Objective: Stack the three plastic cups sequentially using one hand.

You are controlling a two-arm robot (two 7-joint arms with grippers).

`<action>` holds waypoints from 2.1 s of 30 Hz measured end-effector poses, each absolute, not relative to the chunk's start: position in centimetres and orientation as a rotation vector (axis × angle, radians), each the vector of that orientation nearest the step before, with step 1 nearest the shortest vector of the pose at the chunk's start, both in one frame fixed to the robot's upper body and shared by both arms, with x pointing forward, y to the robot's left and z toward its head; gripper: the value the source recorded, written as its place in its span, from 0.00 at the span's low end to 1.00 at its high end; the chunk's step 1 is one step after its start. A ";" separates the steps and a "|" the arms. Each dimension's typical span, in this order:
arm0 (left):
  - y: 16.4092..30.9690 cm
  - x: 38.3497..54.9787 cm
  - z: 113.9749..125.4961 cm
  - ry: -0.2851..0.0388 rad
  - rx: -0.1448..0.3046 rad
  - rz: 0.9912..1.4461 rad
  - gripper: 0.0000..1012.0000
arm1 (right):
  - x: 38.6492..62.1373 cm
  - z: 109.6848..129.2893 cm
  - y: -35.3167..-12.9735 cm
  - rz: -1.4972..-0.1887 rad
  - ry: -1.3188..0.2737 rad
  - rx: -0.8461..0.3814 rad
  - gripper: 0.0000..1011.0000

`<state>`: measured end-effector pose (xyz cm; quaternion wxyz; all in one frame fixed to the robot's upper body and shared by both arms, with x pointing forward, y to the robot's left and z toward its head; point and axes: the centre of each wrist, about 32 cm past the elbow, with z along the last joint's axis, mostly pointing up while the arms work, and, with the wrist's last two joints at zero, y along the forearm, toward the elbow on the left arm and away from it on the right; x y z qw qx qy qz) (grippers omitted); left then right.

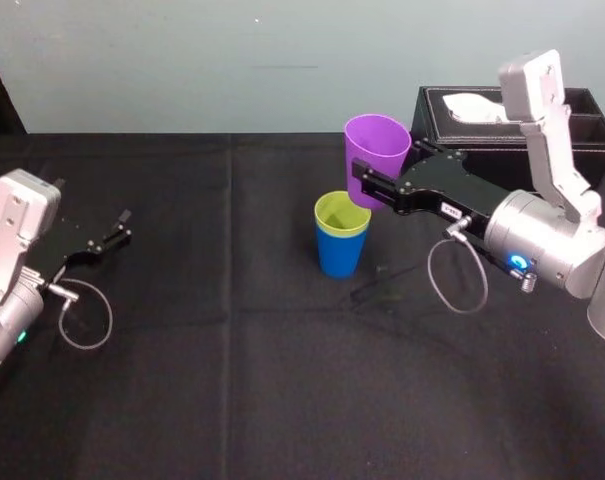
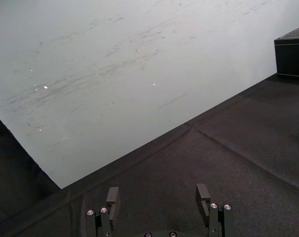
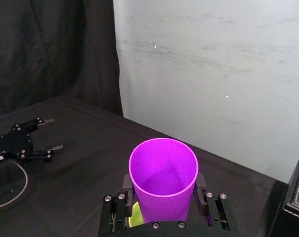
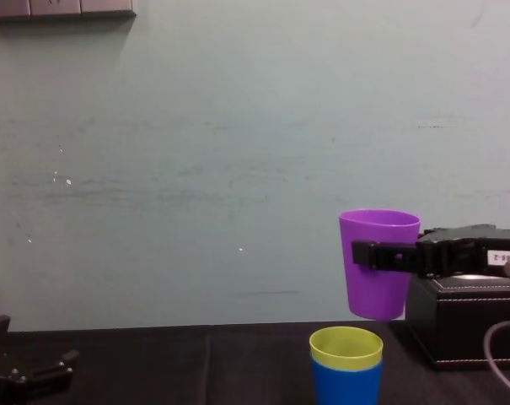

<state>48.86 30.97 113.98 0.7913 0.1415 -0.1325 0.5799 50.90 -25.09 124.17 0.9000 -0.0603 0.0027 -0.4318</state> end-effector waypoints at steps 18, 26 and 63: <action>31.0 48.9 114.0 -0.285 0.304 1.248 1.00 | 51.7 123.5 -23.7 -0.876 0.057 -0.146 0.71; 31.0 48.9 114.0 -0.285 0.304 1.248 1.00 | 52.0 123.0 -23.2 -0.879 0.053 -0.134 0.71; 31.0 48.9 114.0 -0.285 0.304 1.248 1.00 | 53.1 120.7 -22.6 -0.886 0.026 -0.162 0.71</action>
